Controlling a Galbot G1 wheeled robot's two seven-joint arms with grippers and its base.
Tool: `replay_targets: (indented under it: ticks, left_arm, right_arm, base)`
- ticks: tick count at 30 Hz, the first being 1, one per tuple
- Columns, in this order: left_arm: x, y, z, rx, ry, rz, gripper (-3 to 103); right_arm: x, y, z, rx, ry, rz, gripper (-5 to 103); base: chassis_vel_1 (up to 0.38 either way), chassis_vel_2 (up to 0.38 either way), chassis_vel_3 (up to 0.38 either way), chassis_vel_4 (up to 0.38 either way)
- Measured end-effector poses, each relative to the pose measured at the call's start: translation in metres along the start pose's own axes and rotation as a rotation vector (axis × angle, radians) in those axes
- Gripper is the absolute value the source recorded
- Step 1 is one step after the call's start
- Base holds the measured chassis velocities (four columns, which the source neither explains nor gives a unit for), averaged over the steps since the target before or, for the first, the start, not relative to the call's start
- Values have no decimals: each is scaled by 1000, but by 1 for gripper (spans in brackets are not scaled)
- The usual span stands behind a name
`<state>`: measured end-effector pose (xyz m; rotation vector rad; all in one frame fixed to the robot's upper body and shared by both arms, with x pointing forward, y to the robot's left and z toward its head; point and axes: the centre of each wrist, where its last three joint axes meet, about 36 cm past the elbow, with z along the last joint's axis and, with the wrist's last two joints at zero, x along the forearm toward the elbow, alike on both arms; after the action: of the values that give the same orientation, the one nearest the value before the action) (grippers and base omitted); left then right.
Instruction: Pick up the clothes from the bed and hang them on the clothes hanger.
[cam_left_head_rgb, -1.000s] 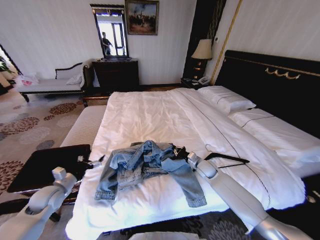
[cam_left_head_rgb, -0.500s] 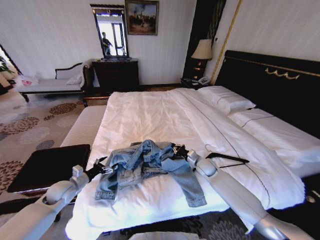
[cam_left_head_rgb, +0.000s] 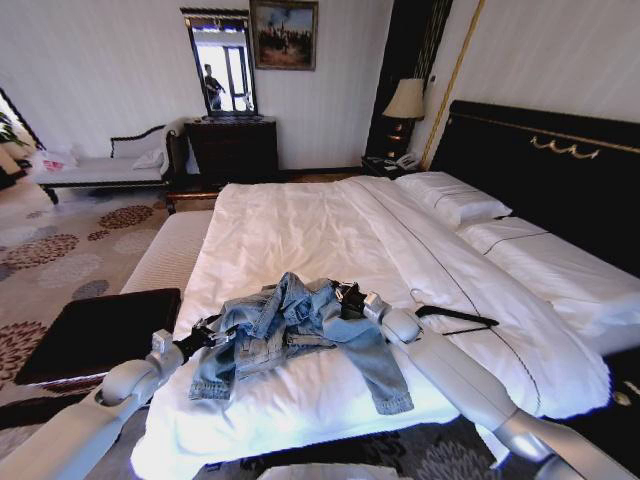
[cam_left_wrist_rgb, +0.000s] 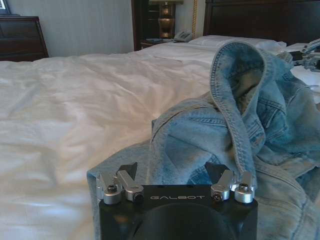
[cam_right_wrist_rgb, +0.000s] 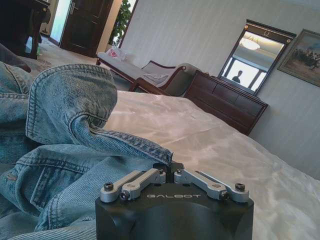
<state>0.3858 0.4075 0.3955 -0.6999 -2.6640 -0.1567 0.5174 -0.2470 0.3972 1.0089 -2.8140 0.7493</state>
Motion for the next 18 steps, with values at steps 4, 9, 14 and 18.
replay_targets:
  ticks: [4,9,14,18]
  left_arm:
    - [-15,4,-4,-2,-6,5,77]
    - [-28,6,-4,6,-3,7,61]
    - [-38,4,0,23,0,3,39]
    - [-38,3,-3,38,-14,-10,23]
  right_arm:
    - [4,-2,-1,-2,-3,3,2]
    - [8,-3,-3,-6,-8,9,2]
    - [14,-4,-4,-14,-13,17,2]
    - [16,-3,-4,-18,-14,19,2]
  base:
    - [0,0,0,0]
    - [0,0,0,0]
    - [0,0,0,0]
    - [0,0,0,0]
